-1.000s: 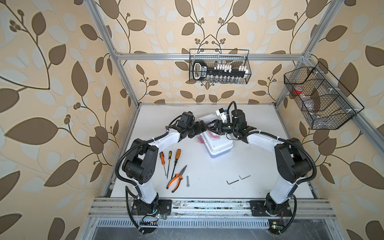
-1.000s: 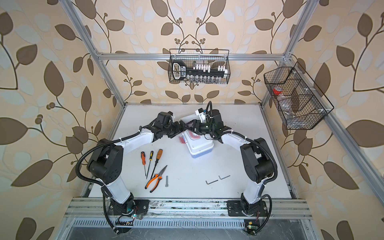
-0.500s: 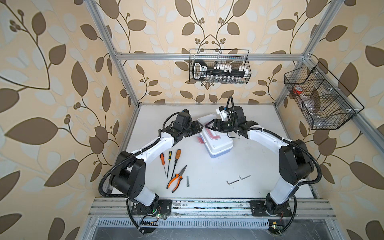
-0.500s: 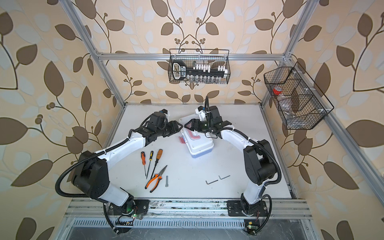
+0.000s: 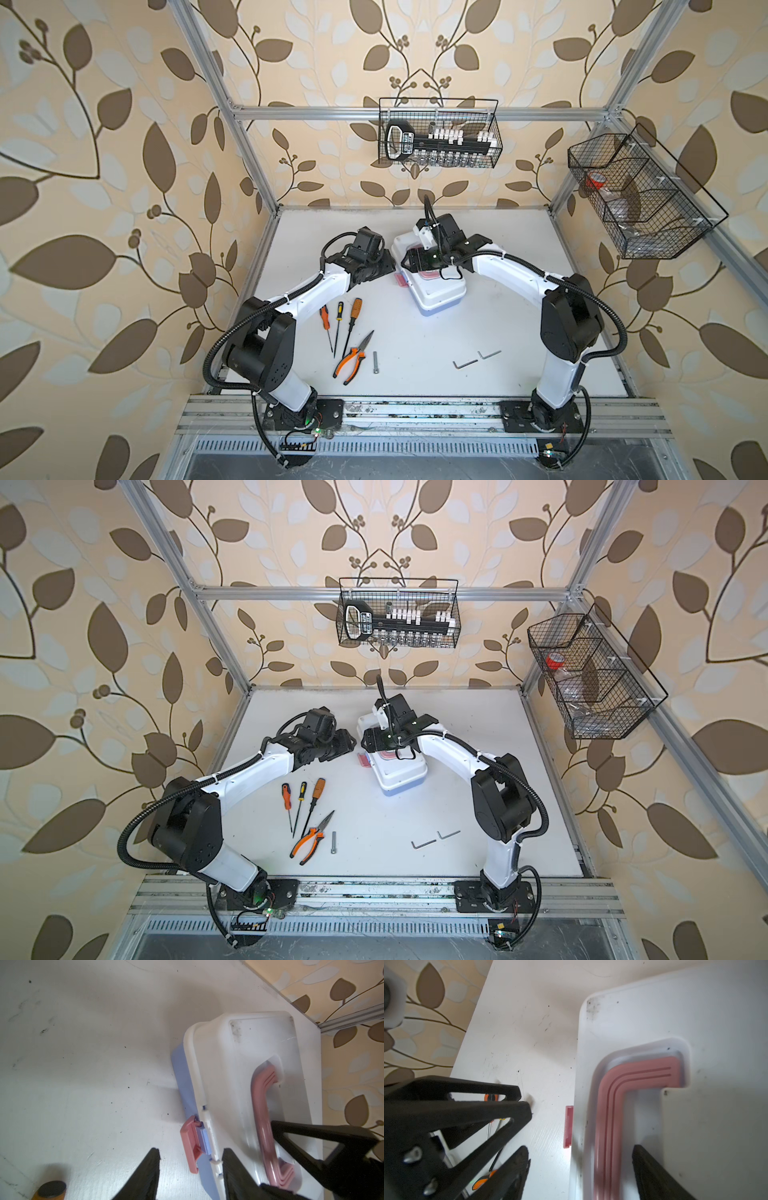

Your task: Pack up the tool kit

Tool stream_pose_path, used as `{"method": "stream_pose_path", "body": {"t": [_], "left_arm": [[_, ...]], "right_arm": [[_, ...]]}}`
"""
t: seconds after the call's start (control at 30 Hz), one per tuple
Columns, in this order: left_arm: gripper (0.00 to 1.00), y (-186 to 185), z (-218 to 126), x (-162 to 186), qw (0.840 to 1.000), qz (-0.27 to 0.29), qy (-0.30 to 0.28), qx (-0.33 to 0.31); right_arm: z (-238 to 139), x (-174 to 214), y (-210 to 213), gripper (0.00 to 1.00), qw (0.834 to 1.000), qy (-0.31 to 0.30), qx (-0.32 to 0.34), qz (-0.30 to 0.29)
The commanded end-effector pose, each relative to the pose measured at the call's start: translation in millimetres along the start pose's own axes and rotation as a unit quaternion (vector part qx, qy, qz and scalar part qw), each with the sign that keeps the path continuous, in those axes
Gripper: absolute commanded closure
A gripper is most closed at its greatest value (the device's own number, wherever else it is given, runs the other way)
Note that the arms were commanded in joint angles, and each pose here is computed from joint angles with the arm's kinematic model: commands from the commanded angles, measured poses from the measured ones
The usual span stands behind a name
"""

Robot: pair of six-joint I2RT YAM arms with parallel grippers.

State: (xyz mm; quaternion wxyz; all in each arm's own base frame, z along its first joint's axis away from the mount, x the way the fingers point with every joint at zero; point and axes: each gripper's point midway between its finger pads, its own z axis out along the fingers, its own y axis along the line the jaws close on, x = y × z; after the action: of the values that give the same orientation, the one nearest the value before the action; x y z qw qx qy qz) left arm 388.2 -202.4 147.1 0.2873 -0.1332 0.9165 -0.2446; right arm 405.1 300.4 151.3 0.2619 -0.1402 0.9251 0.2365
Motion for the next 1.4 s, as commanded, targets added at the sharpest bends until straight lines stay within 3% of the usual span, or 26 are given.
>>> {"method": "stream_pose_path", "body": {"t": [0.0,0.2,0.37,0.63,0.83,1.07,1.37], "left_arm": [[0.49,-5.0,-5.1,-15.6,1.0,-0.007,-0.02,0.002],[0.45,-7.8,-4.7,-15.7,1.0,-0.005,-0.017,0.013],[0.35,-10.5,-4.0,-16.6,1.0,0.003,-0.016,0.02],[0.34,-24.7,0.1,-12.1,0.998,0.011,-0.003,0.062],[0.37,-24.2,8.4,-8.1,0.998,0.009,0.009,0.064],[0.34,-31.5,6.9,-14.1,0.997,0.007,0.002,0.075],[0.32,-43.2,6.5,-25.8,0.996,0.007,-0.006,0.084]], "right_arm": [[13.4,23.5,-15.0,0.21,0.998,0.05,0.033,0.002],[12.6,20.1,22.8,0.23,0.991,0.05,-0.118,0.04],[-4.7,5.0,42.5,0.27,0.969,0.037,-0.232,0.079],[-28.2,-18.0,55.6,0.31,0.925,0.006,-0.356,0.136],[-36.1,-30.0,58.9,0.32,0.909,-0.007,-0.387,0.155],[-36.2,-32.2,59.4,0.32,0.905,-0.012,-0.396,0.159],[-47.7,-37.6,39.0,0.26,0.929,-0.027,-0.342,0.141]]}}
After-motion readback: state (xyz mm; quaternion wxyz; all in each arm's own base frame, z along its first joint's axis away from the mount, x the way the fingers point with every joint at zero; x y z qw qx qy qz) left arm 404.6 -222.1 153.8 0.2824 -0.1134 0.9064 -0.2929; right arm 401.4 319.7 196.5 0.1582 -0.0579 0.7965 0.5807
